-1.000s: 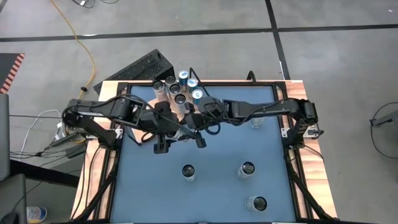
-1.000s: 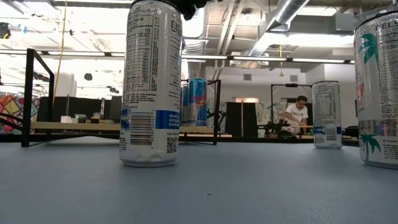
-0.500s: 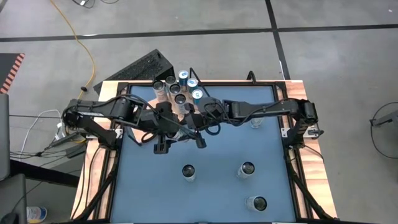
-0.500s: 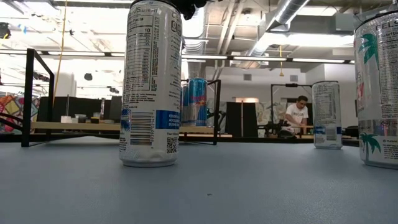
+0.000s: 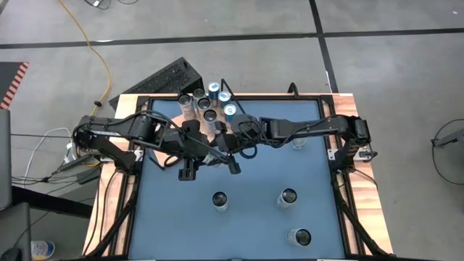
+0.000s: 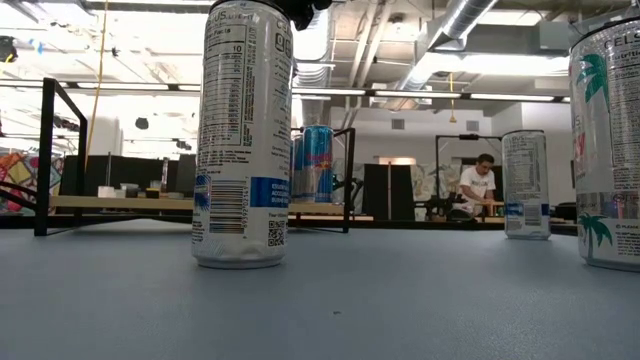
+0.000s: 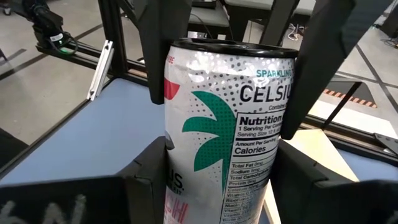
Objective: Place canned beverage on shelf
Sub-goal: Put the top white and pink soda can on the shelf aligned with the other white and pink soda can
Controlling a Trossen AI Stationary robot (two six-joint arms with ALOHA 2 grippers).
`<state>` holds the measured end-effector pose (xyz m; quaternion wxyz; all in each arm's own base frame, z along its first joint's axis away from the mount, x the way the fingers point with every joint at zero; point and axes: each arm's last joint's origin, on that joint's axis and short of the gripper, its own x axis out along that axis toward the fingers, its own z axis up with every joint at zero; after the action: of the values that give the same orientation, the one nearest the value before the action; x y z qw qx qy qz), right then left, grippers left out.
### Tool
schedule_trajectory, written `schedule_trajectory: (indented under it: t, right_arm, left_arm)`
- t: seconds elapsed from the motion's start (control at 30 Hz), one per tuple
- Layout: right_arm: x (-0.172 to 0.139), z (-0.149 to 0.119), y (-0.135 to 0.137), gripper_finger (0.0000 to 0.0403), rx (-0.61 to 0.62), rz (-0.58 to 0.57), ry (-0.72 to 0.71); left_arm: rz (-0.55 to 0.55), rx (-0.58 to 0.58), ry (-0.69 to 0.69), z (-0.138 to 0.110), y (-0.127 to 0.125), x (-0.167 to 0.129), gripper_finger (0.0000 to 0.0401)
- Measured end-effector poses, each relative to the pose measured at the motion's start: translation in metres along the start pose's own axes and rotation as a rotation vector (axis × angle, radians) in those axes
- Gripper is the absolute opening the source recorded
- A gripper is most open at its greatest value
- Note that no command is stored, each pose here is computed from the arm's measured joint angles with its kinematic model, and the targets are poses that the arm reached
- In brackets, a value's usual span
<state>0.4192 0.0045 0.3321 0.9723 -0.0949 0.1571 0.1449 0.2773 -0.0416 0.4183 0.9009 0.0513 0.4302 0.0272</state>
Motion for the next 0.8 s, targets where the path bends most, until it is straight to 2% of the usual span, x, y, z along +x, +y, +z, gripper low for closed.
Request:
schedule_trajectory:
  t: [0.13, 0.37, 0.47, 0.63, 0.8]
  right_arm:
    - [0.000, 0.000, 0.000, 0.0229, -0.001, 0.000, 0.000]
    - [0.000, 0.000, 0.000, 0.0327, 0.008, 0.001, 0.007]
    - [-0.004, -0.002, 0.002, 0.0355, 0.019, 0.006, 0.051]
    - [-0.019, -0.008, 0.006, 0.0362, 0.054, 0.011, 0.196]
    - [-0.064, 0.004, 0.015, 0.0353, 0.092, 0.013, 0.294]
  left_arm:
    - [0.010, 0.000, -0.001, 0.000, 0.000, 0.000, 0.0259]
    - [0.020, -0.009, 0.008, -0.001, 0.001, 0.000, 0.0250]
    - [0.030, -0.004, 0.026, -0.003, 0.001, 0.000, 0.0252]
    - [0.059, 0.015, 0.084, -0.008, 0.003, 0.000, 0.0253]
    - [0.056, -0.038, 0.176, -0.017, 0.014, 0.000, 0.0254]
